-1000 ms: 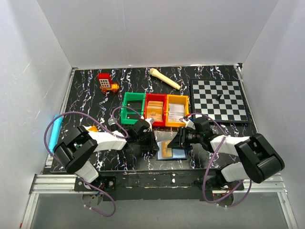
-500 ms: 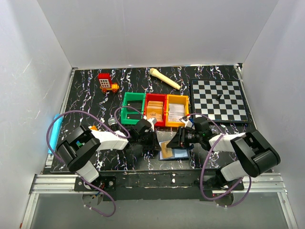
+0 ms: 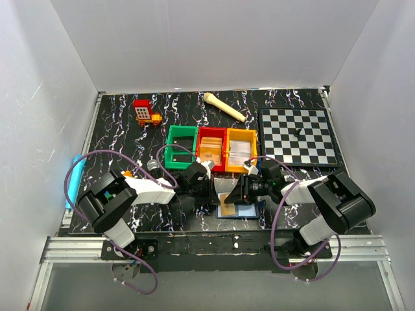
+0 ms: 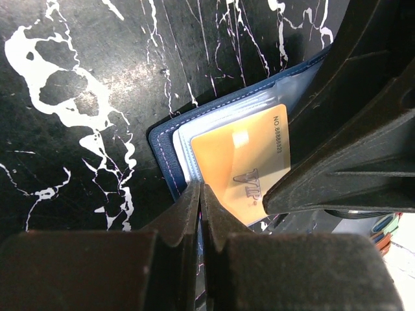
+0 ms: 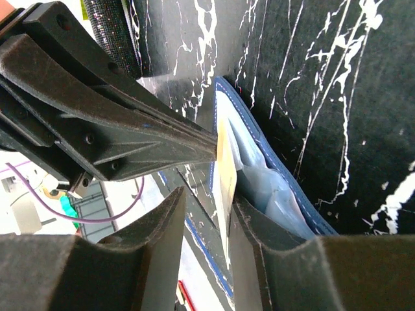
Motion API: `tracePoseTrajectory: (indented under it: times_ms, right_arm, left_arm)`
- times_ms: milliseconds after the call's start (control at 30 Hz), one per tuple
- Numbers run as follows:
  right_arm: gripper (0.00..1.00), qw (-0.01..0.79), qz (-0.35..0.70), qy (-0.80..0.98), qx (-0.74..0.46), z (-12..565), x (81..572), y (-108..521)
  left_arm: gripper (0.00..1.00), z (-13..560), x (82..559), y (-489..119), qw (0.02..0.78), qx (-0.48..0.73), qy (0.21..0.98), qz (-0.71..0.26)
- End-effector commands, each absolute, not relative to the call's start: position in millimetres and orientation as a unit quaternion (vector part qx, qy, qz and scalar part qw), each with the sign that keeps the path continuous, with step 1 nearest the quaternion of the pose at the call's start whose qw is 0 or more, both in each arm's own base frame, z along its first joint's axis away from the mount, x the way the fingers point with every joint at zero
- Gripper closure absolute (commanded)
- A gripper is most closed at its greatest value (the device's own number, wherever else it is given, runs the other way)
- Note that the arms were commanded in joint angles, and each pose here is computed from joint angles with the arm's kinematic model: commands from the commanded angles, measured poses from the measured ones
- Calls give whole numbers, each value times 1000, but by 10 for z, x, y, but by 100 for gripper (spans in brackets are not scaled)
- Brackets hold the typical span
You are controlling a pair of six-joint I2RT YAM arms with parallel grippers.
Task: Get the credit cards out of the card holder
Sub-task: Remove the credit card from the card holder.
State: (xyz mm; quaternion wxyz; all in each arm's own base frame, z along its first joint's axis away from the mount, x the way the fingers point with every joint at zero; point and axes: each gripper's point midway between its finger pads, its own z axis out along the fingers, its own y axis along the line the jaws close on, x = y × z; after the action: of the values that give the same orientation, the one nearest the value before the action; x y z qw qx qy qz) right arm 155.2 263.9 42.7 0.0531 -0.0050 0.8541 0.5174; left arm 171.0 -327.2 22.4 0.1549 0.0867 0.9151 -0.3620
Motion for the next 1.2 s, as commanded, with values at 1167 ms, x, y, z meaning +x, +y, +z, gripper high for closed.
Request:
tracePoseTrajectory:
  times_ms: [1167]
  right_arm:
    - [60,77,526,845,-51,685,1573,2750]
  left_arm:
    - [100,27,1656,-3145,151,60,937,-311]
